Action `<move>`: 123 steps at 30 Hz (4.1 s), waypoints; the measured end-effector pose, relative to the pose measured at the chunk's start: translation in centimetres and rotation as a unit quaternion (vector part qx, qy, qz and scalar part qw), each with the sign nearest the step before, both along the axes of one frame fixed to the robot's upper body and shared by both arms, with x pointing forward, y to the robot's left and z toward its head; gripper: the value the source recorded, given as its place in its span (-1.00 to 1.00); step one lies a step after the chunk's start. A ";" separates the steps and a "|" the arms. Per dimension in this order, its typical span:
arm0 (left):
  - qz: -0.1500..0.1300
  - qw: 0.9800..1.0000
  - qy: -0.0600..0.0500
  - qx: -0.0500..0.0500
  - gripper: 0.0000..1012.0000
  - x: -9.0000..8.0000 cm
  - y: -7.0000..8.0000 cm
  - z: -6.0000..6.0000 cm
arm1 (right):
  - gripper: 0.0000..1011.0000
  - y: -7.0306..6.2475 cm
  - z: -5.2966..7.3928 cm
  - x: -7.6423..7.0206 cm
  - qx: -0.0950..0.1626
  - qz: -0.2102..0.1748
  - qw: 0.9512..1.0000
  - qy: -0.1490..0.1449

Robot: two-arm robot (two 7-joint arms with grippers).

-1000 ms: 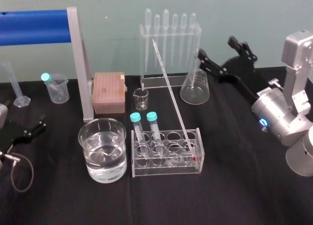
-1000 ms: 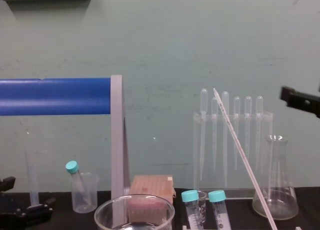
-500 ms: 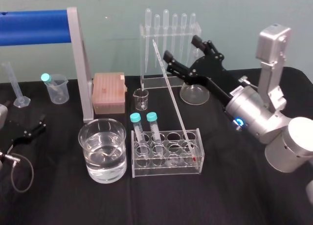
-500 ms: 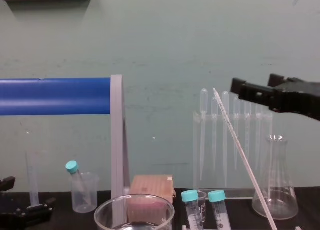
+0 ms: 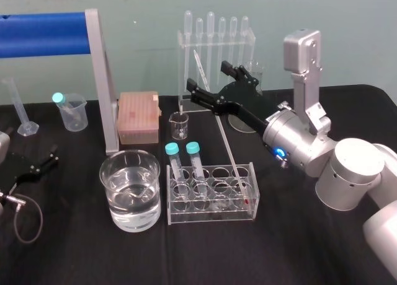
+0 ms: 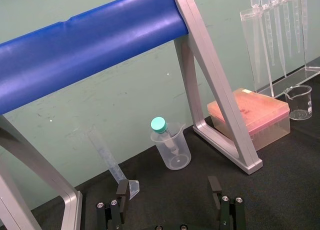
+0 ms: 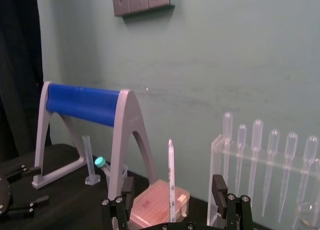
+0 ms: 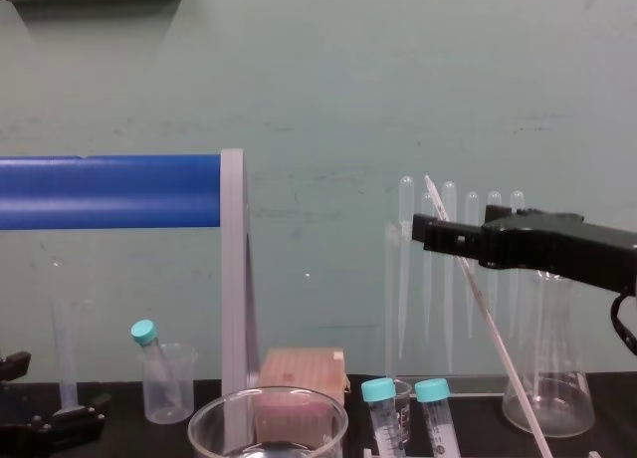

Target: Hold the thermometer with one hand and immerse one end into the beaker, then reinsert it into the test tube rack.

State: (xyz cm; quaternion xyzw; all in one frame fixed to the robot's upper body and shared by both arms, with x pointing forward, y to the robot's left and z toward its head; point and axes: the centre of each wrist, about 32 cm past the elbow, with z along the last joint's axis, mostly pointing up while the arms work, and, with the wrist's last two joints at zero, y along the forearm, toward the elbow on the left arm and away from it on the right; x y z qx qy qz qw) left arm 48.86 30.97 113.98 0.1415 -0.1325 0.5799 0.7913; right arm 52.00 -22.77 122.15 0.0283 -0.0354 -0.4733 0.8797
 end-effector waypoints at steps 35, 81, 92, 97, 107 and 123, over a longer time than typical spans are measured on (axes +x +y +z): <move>0.000 1.000 0.000 0.000 0.99 0.0 0.0 0.0 | 0.98 0.2 -0.6 1.0 -0.009 -0.001 0.999 0.053; 0.000 1.000 0.000 0.000 0.99 0.0 0.0 0.0 | -0.34 0.2 -0.6 1.1 -0.010 0.000 0.999 0.053; 0.000 1.000 0.000 0.000 0.99 0.0 0.0 0.0 | -0.89 0.2 -0.6 1.1 -0.010 0.000 0.999 0.053; 0.000 1.000 0.000 0.000 0.99 0.0 0.0 0.0 | -0.89 0.2 -0.6 1.1 -0.010 0.000 0.999 0.053; 0.000 1.000 0.000 0.000 0.99 0.0 0.0 0.0 | -0.89 -0.4 0.2 1.0 0.012 -0.006 0.999 0.045; 0.000 1.000 0.000 0.000 0.99 0.0 0.0 0.0 | -0.89 -1.4 5.5 1.7 0.092 0.035 0.994 -0.056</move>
